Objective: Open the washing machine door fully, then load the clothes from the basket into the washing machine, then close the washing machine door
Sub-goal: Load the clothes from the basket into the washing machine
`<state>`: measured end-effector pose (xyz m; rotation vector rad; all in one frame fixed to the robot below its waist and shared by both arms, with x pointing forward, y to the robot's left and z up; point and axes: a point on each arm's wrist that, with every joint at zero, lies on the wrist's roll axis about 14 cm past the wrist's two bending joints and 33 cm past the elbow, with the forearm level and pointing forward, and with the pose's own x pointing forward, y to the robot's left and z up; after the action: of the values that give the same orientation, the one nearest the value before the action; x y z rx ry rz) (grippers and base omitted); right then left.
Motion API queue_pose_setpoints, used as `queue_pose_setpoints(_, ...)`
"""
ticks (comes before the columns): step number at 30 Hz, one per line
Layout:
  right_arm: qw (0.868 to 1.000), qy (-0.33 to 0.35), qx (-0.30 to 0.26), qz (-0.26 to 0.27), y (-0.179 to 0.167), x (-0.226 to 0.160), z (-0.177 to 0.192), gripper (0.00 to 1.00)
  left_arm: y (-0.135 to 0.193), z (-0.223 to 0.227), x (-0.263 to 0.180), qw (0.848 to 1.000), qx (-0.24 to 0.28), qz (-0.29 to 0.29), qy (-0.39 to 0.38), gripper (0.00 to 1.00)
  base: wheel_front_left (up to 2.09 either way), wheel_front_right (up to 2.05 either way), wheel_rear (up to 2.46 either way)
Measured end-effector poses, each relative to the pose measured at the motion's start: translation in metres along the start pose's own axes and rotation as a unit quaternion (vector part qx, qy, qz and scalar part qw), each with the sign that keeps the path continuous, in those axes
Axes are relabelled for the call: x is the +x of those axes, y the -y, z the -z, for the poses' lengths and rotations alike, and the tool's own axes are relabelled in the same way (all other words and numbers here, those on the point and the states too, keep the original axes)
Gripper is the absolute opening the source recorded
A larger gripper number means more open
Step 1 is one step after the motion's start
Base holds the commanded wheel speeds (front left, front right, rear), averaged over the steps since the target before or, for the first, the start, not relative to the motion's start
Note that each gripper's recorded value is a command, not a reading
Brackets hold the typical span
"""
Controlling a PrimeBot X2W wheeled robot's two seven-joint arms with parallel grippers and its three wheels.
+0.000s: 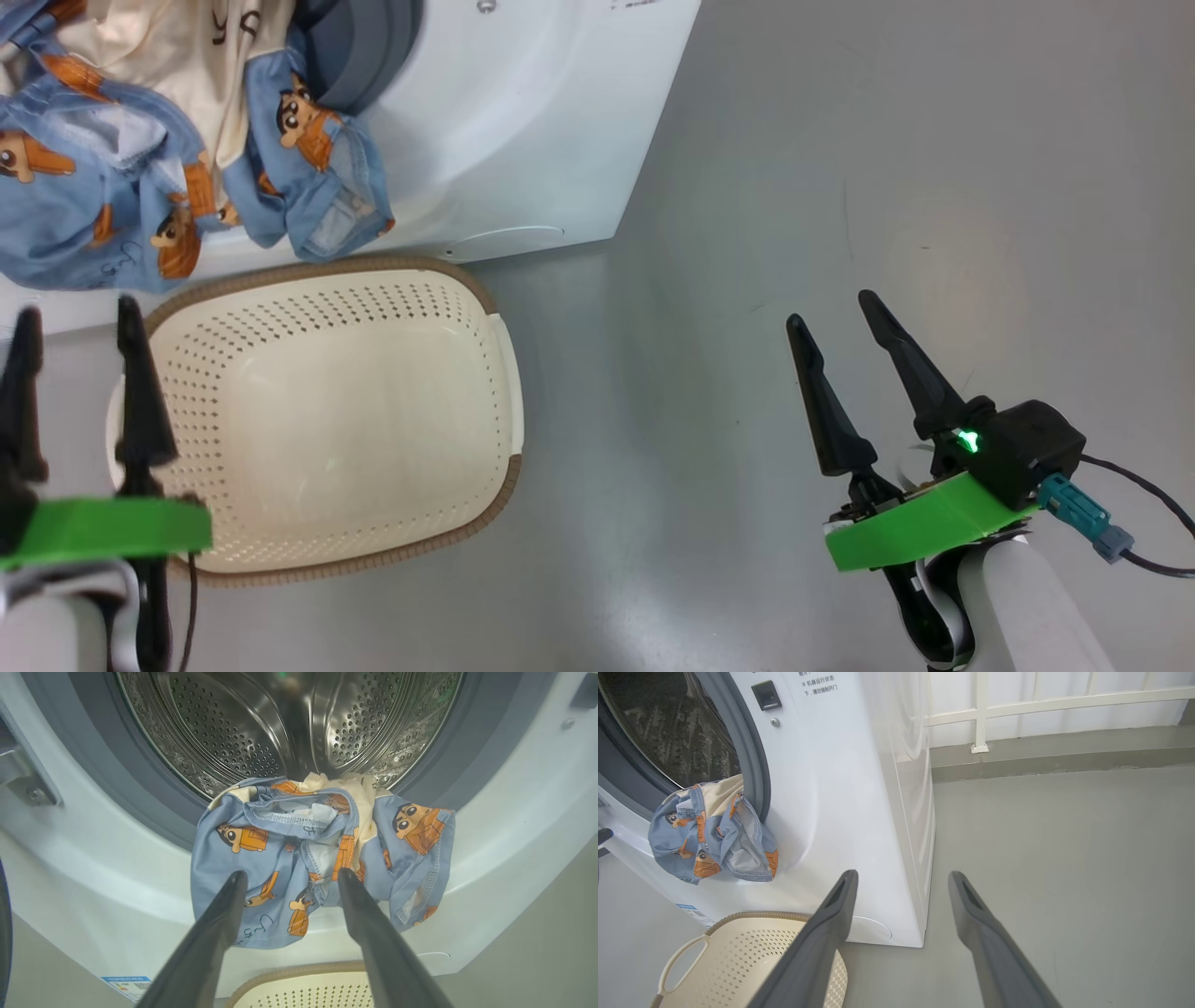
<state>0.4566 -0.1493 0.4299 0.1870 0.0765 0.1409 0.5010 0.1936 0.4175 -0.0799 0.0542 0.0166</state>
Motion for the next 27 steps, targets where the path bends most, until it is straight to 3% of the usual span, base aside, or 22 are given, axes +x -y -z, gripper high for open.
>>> queue_pose_setpoints(15,1.0,0.002,0.0,-0.002,-0.002,0.0,-0.001,1.0,-0.012,0.016,-0.042,0.999,0.003,-0.029,-0.036,1.0,0.0,0.0,0.0)
queue_pose_setpoints(27,1.0,0.002,0.0,-0.003,-0.002,-0.001,-0.002,1.0,-0.012,0.019,-0.048,0.999,0.0,-0.032,-0.042,1.0,0.0,0.0,0.0)
